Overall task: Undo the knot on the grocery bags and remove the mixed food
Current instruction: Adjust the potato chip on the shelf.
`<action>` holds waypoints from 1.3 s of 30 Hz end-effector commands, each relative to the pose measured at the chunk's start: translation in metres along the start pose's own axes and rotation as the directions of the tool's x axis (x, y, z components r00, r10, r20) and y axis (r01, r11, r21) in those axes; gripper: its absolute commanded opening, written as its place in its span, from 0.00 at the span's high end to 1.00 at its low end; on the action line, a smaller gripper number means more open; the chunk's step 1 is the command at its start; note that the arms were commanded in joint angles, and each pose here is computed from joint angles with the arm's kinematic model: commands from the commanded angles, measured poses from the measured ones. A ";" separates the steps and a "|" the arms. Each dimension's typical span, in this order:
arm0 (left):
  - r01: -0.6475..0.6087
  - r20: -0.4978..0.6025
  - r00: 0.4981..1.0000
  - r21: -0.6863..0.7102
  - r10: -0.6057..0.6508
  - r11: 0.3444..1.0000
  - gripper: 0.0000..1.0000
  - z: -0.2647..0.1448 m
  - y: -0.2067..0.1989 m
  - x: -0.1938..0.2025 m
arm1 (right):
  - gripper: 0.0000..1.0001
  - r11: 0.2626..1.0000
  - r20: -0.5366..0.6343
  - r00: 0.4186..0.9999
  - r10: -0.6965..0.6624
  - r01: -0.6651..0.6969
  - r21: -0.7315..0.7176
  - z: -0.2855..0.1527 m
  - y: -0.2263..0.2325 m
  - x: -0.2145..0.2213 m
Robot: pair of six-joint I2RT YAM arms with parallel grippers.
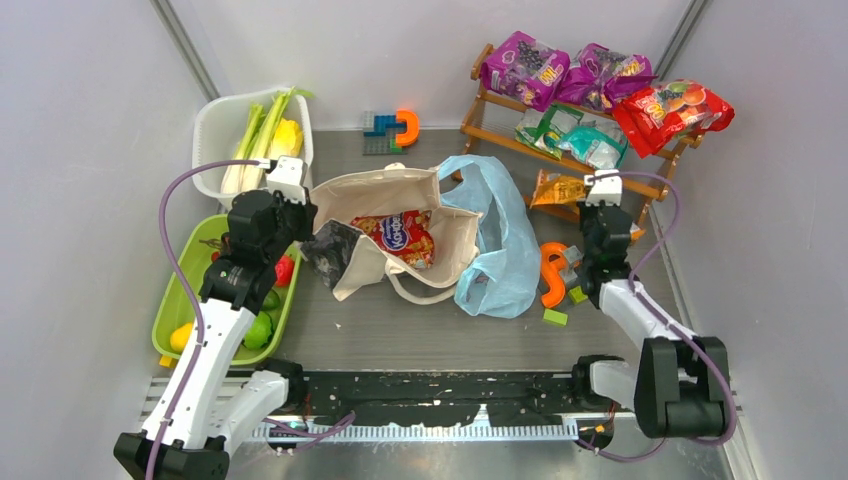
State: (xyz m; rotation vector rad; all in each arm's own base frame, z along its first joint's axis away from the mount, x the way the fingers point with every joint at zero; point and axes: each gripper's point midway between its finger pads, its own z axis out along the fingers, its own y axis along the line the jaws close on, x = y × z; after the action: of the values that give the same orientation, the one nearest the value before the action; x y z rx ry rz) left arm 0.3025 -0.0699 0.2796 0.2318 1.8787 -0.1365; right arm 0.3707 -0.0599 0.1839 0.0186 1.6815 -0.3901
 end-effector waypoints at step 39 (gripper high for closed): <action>-0.010 0.085 0.996 0.027 0.008 1.000 1.00 0.004 -0.005 -0.024 | 0.95 0.844 -0.011 0.864 -0.503 0.494 0.208 0.089 -0.005 0.021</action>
State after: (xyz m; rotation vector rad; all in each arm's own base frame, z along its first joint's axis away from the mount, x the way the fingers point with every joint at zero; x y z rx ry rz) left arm 0.3045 -0.0704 0.2771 0.2390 1.8857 -0.1325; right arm 0.4511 -0.0770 0.1717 -0.3194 1.5723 -0.8823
